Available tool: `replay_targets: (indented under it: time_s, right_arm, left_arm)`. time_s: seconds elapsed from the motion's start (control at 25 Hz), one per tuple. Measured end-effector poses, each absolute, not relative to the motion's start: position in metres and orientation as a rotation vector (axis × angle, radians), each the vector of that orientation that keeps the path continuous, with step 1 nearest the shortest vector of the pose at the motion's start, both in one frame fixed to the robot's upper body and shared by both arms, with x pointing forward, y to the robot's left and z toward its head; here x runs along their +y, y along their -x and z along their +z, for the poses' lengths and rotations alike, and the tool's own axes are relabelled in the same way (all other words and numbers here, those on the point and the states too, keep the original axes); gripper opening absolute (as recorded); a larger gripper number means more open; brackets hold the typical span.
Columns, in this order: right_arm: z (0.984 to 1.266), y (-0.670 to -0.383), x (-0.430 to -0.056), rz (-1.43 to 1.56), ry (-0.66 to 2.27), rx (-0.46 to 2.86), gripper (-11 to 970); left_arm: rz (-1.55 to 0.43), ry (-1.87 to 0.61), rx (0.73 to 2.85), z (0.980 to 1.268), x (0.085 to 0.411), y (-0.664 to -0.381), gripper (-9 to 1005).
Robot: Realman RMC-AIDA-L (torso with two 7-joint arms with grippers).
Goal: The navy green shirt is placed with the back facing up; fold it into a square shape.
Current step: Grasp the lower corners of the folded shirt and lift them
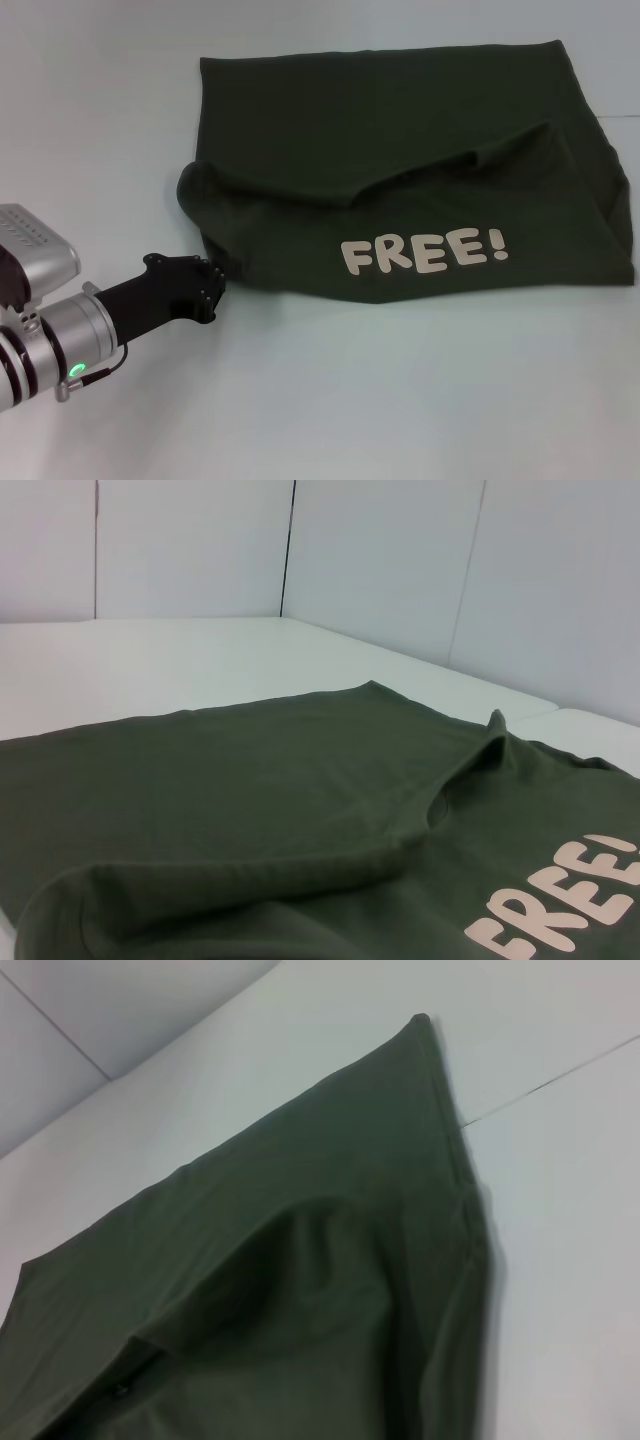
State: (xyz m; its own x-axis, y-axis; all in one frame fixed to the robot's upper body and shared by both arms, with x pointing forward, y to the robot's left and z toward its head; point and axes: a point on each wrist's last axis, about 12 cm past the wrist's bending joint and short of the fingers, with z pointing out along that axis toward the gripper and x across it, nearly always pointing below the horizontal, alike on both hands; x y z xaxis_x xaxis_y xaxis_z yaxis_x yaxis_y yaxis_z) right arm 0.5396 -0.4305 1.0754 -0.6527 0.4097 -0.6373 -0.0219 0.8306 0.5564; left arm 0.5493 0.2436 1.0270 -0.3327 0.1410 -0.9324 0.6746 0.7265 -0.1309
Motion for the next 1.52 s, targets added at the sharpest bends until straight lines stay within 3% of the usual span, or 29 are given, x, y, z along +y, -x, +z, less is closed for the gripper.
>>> replay_targets:
  time_s: [0.44, 0.92, 1.52]
  right_arm:
    - [1.069, -0.567, -0.389, 0.732, -0.193, 2.244, 883]
    - [1.061, -0.572, -0.378, 0.704, -0.187, 2.27, 882]
    - [1.055, -0.574, -0.368, 0.712, -0.18, 2.275, 731]
  left_arm:
    - [-0.621, -0.641, 1.853, 1.029, 0.243, -0.552, 4]
    - [-0.619, -0.643, 1.853, 1.029, 0.243, -0.552, 3]
    - [-0.618, -0.643, 1.853, 1.03, 0.243, -0.553, 4]
